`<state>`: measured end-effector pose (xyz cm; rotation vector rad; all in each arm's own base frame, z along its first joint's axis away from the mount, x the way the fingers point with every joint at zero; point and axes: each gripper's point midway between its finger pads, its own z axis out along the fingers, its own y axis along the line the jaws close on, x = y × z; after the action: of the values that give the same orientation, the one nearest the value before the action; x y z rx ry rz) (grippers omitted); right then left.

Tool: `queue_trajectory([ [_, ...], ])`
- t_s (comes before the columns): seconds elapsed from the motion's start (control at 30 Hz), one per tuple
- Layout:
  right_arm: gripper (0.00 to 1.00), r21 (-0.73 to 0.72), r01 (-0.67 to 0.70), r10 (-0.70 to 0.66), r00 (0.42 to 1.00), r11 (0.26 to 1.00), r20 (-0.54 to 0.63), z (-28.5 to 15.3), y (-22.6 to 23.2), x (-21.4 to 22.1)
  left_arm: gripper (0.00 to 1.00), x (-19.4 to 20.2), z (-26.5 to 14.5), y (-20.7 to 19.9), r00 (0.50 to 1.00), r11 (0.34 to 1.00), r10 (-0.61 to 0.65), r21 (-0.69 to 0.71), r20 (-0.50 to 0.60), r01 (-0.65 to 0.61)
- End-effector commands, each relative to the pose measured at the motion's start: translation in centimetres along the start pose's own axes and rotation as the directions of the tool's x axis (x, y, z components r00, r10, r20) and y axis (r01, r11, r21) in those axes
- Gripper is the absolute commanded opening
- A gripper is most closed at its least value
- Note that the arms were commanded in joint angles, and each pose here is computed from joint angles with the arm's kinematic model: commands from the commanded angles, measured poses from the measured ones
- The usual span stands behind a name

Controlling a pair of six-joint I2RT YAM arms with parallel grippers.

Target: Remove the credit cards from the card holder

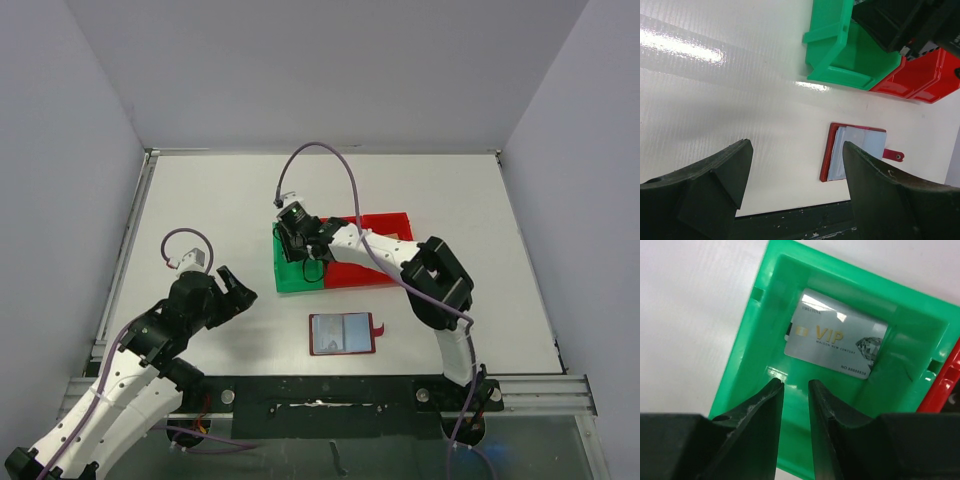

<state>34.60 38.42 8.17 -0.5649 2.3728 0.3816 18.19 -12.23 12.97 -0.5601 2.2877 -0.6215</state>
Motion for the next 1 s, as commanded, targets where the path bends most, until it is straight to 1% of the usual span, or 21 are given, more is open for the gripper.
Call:
queue_trajectory([
  [0.0, 0.28, 0.120, -0.083, 0.079, 0.996, 0.989, 0.042, 0.2, -0.3, -0.9, 0.73, -1.9, -0.9, -1.8, 0.998, 0.998, -0.008, 0.056, 0.061, 0.005],
  [0.17, 0.29, 0.150, -0.121, 0.115, 0.992, 0.981, 0.042, 1.1, -0.4, -0.4, 0.73, -1.9, -0.9, -1.8, 0.998, 0.998, -0.010, 0.057, 0.063, 0.006],
  [0.3, 0.30, 0.144, -0.120, 0.116, 0.993, 0.982, 0.037, 2.1, -0.1, -0.5, 0.73, -1.9, -1.0, -1.8, 0.998, 0.998, -0.015, 0.060, 0.065, 0.011],
  [0.47, 0.31, 0.173, -0.124, 0.123, 0.992, 0.977, 0.016, 3.5, -0.4, 0.2, 0.73, -2.0, -1.0, -1.8, 0.998, 0.998, -0.014, 0.060, 0.067, 0.010],
  [0.8, 0.32, 0.184, -0.142, 0.144, 0.990, 0.973, 0.003, 3.9, -0.6, 1.2, 0.73, -1.9, -1.0, -1.8, 0.998, 0.998, -0.015, 0.060, 0.068, 0.011],
  [0.97, 0.34, 0.204, -0.147, 0.151, 0.988, 0.968, -0.005, 4.9, -1.1, 2.2, 0.73, -1.9, -1.0, -1.8, 0.998, 0.998, -0.016, 0.059, 0.066, 0.012],
])
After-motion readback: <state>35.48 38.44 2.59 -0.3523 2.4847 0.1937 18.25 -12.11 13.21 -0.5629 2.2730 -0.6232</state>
